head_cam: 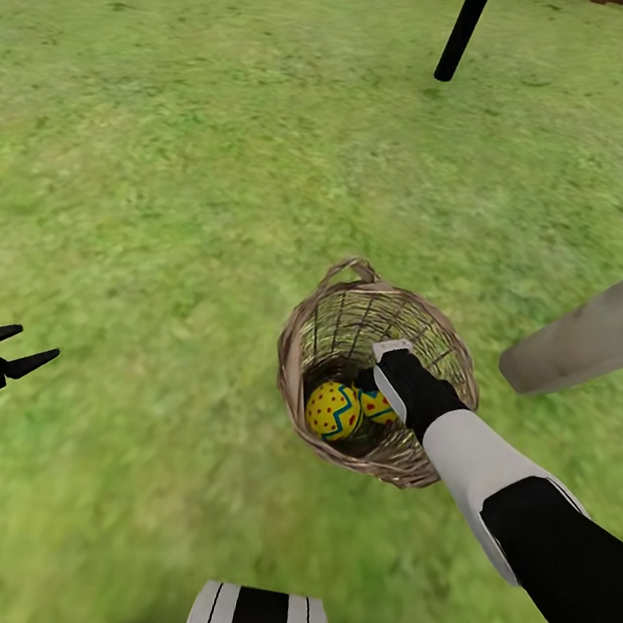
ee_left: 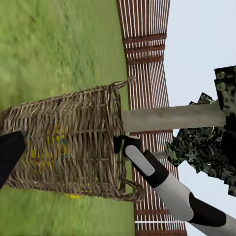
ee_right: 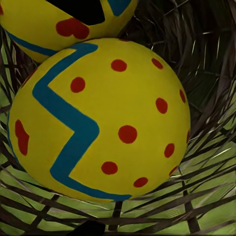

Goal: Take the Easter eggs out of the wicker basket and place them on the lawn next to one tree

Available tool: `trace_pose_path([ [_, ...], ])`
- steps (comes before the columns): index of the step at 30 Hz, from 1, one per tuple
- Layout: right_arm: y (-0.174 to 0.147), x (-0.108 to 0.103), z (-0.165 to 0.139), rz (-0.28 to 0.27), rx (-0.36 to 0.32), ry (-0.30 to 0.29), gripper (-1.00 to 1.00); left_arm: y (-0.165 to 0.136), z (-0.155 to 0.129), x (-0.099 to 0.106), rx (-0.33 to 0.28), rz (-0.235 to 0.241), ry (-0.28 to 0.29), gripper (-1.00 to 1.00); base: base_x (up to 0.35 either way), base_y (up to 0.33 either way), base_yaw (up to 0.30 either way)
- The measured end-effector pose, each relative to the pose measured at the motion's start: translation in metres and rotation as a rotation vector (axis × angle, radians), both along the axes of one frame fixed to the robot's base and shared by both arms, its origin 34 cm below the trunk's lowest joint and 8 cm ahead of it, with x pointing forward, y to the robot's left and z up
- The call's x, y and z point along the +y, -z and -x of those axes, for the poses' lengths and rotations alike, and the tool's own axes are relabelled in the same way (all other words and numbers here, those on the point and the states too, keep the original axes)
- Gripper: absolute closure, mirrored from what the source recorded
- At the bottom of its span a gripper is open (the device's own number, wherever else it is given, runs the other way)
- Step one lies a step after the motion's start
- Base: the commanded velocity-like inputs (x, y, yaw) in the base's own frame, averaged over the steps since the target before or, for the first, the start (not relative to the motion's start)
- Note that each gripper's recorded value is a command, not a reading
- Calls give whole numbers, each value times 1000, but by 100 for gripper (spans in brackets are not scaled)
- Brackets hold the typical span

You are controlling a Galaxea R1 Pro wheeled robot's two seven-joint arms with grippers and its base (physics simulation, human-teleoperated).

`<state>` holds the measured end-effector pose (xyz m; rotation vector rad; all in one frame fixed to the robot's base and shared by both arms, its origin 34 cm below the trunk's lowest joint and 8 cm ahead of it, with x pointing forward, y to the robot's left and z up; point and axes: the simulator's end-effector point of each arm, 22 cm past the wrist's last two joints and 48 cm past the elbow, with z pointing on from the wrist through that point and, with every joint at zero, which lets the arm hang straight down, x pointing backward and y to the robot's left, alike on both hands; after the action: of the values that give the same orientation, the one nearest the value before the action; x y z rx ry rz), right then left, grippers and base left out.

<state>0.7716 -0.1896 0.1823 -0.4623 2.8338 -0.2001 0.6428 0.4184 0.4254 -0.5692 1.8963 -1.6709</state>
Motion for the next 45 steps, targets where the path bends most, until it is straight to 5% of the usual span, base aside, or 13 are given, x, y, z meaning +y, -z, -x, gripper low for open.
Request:
trace_pose_path([
  [24,32,-6,10,25,34,-24,-100,30,5,0,52,0,0,-100,0,0,0],
  [25,32,-6,10,25,33,-24,100,30,4,0,52,0,0,-100,0,0,0],
  [45,29,-5,13,12,41,-4,100,22,3,-1,35,-4,6,-100,0,0,0],
])
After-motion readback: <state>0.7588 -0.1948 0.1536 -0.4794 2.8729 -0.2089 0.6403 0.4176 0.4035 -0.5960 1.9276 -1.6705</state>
